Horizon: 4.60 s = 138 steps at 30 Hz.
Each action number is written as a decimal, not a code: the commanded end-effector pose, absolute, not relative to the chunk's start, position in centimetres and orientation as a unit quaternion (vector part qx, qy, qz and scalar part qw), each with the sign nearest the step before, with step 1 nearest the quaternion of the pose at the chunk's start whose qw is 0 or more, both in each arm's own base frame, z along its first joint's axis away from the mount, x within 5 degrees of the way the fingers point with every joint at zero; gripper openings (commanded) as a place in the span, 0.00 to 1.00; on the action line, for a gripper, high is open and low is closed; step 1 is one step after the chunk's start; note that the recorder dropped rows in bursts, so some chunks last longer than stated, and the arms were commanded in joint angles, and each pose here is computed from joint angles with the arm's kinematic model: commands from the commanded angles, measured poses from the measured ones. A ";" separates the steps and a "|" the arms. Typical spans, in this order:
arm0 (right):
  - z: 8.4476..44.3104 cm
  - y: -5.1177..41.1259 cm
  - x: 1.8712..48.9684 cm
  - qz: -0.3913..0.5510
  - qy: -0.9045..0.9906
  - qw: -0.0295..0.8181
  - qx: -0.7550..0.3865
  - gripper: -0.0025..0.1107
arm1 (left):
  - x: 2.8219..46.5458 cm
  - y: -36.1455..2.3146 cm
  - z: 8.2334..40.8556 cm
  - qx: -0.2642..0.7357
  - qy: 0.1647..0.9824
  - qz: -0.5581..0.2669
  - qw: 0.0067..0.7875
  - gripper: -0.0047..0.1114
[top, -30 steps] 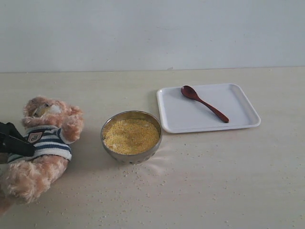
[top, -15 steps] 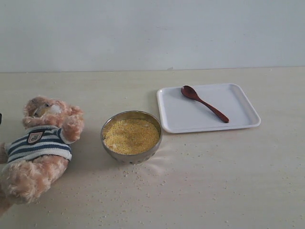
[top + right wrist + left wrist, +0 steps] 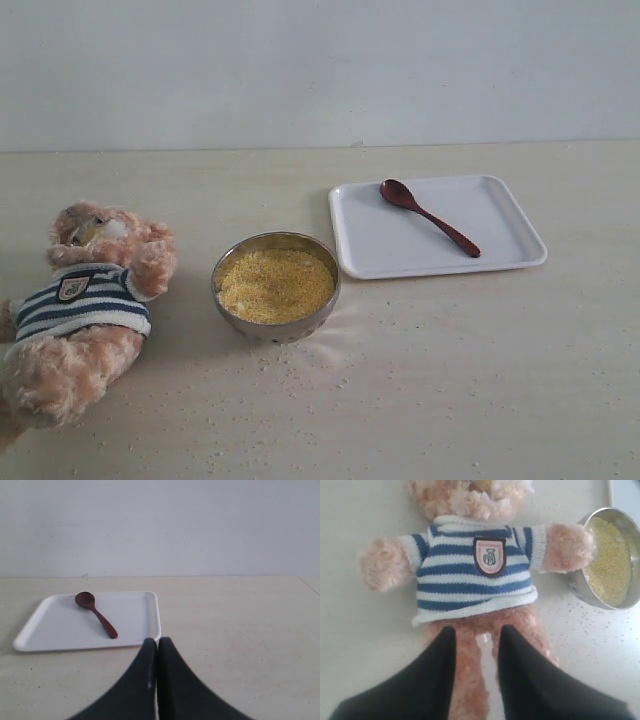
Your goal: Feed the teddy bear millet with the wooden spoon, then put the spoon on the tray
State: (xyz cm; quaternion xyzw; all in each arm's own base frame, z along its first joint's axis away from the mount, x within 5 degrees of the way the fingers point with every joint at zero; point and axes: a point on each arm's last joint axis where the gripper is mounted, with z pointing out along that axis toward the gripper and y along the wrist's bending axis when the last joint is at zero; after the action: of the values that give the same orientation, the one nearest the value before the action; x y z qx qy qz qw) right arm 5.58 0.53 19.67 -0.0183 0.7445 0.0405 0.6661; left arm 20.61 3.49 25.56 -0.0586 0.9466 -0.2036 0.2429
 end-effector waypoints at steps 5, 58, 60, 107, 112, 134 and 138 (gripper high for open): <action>19.6 0.5 5.6 0.040 0.742 0.668 -0.016 0.02 | 19.4 2.7 27.3 -0.050 0.935 -0.213 0.280 0.08; 19.6 0.5 5.6 0.040 0.742 0.668 -0.017 0.02 | 8.1 -2.2 29.2 0.039 0.746 -0.129 0.652 0.08; 19.6 0.5 5.6 0.040 0.742 0.668 -0.017 0.02 | 7.7 -2.1 28.2 0.034 0.743 -0.124 0.656 0.08; 19.6 0.5 5.6 0.041 0.743 0.668 -0.016 0.02 | 5.6 -0.1 21.8 0.009 0.655 -0.010 0.756 0.08; 19.6 0.5 5.6 0.040 0.742 0.668 -0.016 0.02 | 5.6 -0.1 21.8 0.010 0.656 -0.009 0.754 0.08; 19.6 0.5 5.6 0.041 0.743 0.668 -0.016 0.02 | 5.6 -0.1 21.8 0.010 0.656 -0.009 0.754 0.08; 19.6 0.5 5.6 0.041 0.743 0.668 -0.016 0.02 | 5.6 -0.1 21.8 0.010 0.656 -0.009 0.754 0.08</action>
State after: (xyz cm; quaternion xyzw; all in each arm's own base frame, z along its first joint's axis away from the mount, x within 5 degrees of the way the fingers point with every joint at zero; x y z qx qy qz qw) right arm 5.58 0.53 19.67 -0.0183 0.7445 0.0405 0.6661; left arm 5.55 -0.09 21.95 0.0079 0.6539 -0.0051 0.7566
